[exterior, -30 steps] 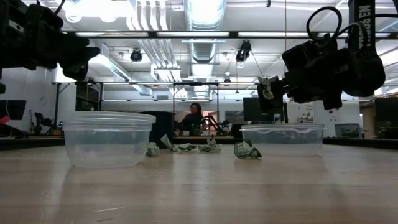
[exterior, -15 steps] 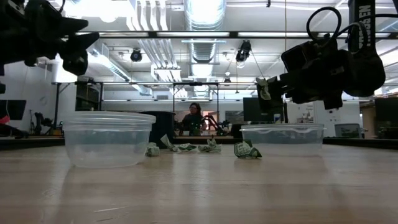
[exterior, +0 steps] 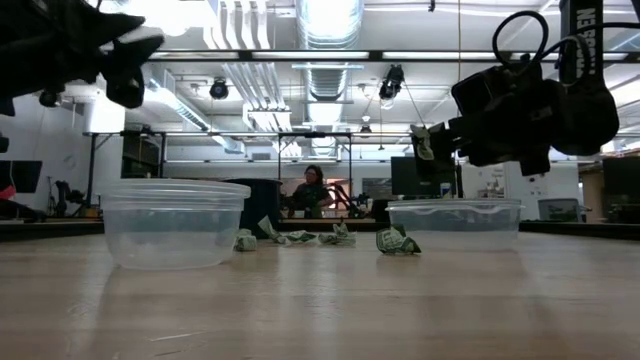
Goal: Pick and place Stevia / Truvia into bins
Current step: Put the white stevia packet into the top transparent container
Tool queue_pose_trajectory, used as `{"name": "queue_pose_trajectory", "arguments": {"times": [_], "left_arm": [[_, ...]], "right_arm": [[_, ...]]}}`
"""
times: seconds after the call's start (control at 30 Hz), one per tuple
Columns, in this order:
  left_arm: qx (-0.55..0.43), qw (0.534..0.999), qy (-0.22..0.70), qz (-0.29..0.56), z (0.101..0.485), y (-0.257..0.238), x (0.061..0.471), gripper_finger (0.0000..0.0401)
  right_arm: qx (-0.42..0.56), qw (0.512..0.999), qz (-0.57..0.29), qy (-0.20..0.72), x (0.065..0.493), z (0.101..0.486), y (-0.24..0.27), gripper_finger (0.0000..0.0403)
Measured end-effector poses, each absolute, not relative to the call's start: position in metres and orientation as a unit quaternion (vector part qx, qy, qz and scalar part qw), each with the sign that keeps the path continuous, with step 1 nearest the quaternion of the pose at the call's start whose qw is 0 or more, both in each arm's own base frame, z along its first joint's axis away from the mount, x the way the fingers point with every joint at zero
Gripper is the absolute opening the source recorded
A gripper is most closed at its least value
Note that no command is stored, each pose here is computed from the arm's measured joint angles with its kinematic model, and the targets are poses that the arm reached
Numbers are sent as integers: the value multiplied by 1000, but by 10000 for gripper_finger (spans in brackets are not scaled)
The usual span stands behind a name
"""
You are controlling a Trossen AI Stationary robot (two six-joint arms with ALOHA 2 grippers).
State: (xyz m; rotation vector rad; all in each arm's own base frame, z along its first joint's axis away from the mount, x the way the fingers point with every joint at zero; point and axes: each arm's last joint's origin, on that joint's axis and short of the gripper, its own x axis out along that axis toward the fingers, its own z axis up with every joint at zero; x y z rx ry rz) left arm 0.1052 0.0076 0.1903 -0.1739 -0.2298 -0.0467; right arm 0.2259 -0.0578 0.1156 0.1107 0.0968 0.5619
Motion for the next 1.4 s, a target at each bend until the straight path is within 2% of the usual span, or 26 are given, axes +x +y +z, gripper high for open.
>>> {"name": "queue_pose_trajectory", "arguments": {"times": [0.17,0.37,0.67,0.87,1.4], "left_arm": [[-101,989,-102,39,187,12,116,141],[-146,975,-163,25,196,14,129,141],[-173,983,-38,40,186,19,184,141],[-141,990,-15,17,188,22,227,141],[-154,988,12,-29,182,11,316,141]], "right_arm": [[52,958,277,45,228,117,-58,233],[53,958,277,45,227,117,-58,228],[54,958,277,46,227,116,-58,226],[63,957,276,59,227,114,-58,226],[63,960,263,65,227,112,-59,224]]}}
